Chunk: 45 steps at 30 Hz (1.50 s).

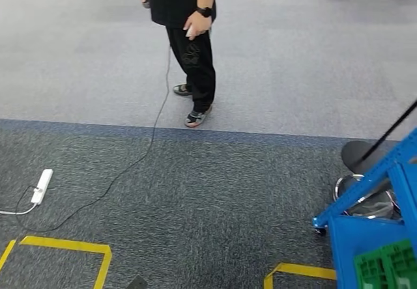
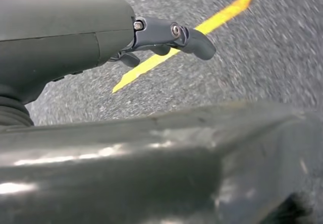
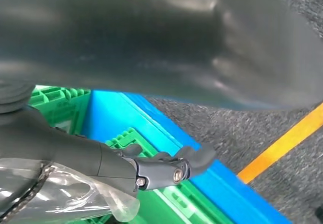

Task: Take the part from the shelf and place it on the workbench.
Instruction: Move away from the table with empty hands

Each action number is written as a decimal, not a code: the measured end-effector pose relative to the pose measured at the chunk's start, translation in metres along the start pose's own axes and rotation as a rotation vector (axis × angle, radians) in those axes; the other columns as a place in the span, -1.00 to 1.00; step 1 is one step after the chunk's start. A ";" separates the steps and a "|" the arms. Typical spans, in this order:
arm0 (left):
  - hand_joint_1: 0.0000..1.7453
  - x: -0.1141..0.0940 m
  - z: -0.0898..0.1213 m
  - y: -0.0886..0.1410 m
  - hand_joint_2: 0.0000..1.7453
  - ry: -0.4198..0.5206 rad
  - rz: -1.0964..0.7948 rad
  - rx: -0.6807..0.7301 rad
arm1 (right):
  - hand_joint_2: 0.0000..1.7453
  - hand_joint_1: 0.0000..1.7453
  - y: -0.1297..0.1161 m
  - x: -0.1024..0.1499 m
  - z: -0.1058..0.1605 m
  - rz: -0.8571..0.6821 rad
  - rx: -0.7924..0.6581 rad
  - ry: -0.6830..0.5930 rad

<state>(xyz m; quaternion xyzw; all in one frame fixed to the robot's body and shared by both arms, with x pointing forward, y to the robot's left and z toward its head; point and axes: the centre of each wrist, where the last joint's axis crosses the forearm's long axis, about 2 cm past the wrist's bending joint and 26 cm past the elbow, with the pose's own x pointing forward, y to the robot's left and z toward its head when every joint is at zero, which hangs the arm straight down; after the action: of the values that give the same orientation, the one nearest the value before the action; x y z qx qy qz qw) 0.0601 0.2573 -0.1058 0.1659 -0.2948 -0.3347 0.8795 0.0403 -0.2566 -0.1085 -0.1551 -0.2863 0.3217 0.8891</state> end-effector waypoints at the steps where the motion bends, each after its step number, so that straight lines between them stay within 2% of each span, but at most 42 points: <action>1: -1.00 -0.001 0.001 -0.001 -1.00 0.003 0.001 -0.003 | -1.00 -1.00 0.000 0.000 0.000 0.000 0.000 0.000; 40: -1.00 -0.001 0.001 -0.001 -1.00 -0.001 -0.002 -0.005 | -1.00 -1.00 0.000 0.000 0.000 0.012 0.003 -0.002; 44: -1.00 -0.001 0.000 0.000 1.00 -0.006 -0.007 0.000 | -1.00 -1.00 0.003 -0.002 0.002 0.011 0.009 0.004; 45: -1.00 0.000 0.000 0.000 1.00 -0.009 -0.007 0.001 | -1.00 -1.00 0.003 -0.002 0.002 0.011 0.009 0.005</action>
<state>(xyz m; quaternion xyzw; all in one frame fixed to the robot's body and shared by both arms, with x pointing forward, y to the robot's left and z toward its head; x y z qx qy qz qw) 0.0604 0.2570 -0.1057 0.1658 -0.2985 -0.3384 0.8769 0.0360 -0.2560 -0.1089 -0.1534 -0.2818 0.3278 0.8886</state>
